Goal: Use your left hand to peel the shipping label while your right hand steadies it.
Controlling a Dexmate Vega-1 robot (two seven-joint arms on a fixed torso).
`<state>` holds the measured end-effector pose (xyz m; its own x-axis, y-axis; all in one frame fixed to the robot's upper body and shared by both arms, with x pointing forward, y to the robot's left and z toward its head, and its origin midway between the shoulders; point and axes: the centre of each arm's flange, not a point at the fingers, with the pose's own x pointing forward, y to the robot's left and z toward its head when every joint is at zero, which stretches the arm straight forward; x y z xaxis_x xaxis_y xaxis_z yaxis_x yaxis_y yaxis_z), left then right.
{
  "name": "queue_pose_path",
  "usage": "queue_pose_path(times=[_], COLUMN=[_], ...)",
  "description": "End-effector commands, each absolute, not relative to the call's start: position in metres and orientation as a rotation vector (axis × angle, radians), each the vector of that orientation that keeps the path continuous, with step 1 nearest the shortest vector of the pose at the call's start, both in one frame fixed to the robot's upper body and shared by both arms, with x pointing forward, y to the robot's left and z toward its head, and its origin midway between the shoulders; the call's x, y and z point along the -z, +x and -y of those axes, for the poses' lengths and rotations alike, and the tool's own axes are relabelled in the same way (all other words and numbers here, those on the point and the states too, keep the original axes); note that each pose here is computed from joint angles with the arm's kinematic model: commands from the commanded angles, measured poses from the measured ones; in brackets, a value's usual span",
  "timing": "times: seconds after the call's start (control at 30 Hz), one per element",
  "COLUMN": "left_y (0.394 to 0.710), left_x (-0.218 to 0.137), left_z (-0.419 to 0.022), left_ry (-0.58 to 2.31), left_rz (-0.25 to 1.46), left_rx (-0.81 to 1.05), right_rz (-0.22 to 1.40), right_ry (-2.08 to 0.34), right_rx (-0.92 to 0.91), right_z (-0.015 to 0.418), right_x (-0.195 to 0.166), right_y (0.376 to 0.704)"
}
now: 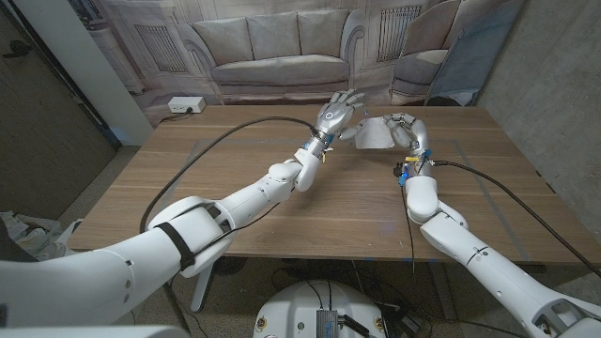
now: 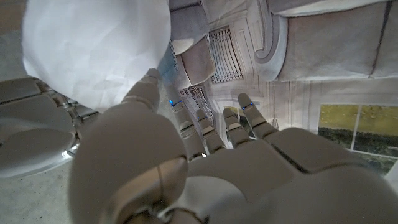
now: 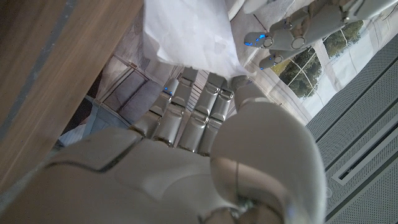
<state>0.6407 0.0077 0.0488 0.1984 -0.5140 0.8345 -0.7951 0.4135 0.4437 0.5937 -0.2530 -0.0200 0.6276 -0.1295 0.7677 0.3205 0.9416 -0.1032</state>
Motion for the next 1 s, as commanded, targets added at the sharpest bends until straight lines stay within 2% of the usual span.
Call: queue_pose_path(times=[0.03,0.3,0.63,0.87,1.0], left_y=[0.632,0.625,0.607,0.591,0.582], left_x=[-0.043,-0.053,-0.067,-0.07,-0.071], left_z=[-0.021,-0.009,0.003,0.01,0.016], left_ry=[1.19,1.371,1.396,1.462,1.566], left_rz=[1.569,1.699,1.804,1.807,1.729], left_rx=[-0.362,-0.398,-0.361,-0.356,-0.331], right_rz=[0.847,0.845,0.858,0.857,0.853], right_ry=[-0.253,-0.239,-0.213,-0.167,-0.141], right_rx=[0.245,0.238,0.2,0.165,0.141], right_z=[0.249,0.248,0.247,0.247,0.248], right_x=[0.019,0.018,0.016,0.015,0.015], right_y=[0.595,0.595,0.597,0.598,0.598])
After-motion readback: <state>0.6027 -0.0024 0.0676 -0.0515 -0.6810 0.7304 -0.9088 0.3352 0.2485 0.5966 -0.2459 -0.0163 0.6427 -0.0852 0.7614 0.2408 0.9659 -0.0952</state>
